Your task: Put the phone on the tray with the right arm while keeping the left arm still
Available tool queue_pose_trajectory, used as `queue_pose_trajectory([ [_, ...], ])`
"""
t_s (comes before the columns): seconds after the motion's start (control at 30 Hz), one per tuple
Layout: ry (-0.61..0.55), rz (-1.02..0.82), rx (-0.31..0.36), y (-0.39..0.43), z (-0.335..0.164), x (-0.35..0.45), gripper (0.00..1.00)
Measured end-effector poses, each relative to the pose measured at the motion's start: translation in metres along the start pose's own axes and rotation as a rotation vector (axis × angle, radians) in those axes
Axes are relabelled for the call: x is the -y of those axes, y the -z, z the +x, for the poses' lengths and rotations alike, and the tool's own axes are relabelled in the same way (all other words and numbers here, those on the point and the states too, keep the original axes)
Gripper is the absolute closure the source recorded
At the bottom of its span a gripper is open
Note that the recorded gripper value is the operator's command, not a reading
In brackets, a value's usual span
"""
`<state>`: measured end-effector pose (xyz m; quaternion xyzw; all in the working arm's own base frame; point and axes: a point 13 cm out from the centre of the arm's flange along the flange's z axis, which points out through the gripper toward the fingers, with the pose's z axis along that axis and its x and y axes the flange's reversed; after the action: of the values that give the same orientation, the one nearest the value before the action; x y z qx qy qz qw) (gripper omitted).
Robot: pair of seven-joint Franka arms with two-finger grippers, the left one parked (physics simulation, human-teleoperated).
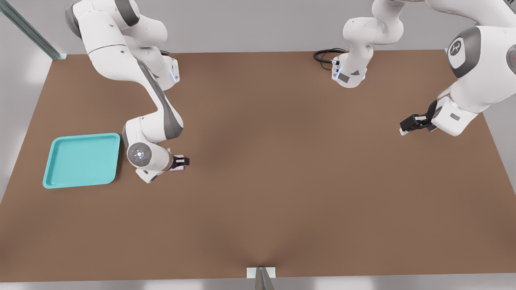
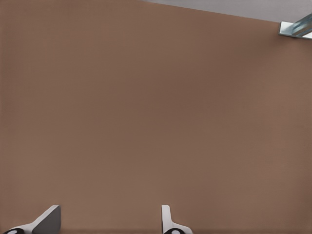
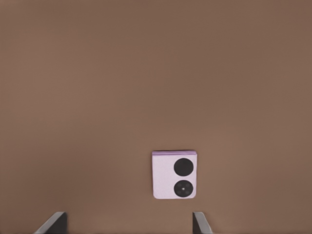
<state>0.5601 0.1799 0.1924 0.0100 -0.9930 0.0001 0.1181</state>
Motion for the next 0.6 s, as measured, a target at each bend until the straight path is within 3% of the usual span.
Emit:
queue_pose_trajectory([
  [0.6,-0.135,-0.056,-0.003,-0.093,0.003,0.026,0.03],
])
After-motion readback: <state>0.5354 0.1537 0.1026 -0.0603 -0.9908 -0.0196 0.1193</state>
